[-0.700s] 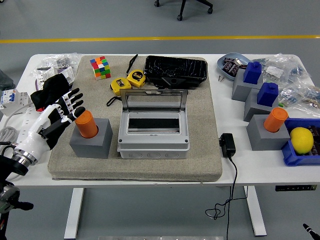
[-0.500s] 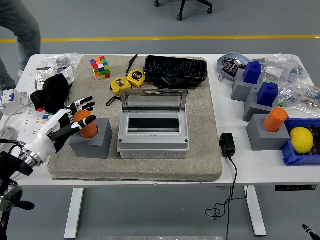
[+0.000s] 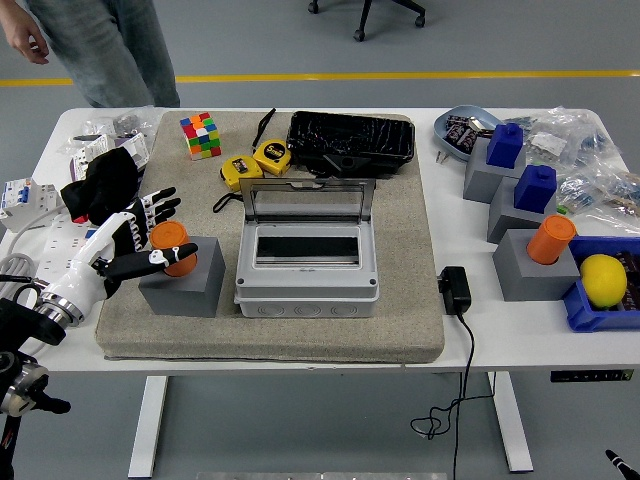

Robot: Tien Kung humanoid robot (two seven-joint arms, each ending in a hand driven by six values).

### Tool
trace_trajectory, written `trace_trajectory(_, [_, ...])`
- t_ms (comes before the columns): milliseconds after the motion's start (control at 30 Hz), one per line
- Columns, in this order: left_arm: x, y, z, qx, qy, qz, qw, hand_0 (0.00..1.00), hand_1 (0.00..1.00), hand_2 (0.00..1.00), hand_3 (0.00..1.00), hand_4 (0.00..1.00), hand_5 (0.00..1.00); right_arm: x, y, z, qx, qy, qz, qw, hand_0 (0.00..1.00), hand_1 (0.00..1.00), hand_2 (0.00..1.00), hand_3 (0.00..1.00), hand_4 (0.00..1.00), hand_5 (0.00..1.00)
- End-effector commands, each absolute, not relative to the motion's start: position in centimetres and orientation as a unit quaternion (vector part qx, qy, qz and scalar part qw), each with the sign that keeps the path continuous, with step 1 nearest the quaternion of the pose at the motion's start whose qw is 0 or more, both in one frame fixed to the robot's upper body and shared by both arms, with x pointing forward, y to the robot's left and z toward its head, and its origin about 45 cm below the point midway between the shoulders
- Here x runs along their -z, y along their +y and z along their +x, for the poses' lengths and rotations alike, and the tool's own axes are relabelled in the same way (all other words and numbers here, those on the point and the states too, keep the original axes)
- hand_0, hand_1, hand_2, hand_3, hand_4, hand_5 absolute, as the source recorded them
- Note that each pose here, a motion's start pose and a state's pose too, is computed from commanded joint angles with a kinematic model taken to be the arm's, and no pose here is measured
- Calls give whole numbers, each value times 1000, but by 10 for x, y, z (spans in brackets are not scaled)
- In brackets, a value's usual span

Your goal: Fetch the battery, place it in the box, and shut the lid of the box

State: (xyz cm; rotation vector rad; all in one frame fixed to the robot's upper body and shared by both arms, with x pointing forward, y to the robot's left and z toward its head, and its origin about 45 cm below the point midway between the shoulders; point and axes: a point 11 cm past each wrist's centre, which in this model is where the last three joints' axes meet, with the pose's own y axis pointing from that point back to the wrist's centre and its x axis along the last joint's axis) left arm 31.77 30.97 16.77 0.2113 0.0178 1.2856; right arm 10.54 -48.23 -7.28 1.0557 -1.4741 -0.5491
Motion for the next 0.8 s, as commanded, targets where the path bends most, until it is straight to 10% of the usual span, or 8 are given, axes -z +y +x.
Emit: trace_trajectory(800, [-164, 294, 321, -607, 59, 21, 793, 870, 882, 782, 794, 998, 23, 72, -482, 108, 235, -634, 453, 581, 853, 841, 802, 823, 998, 998])
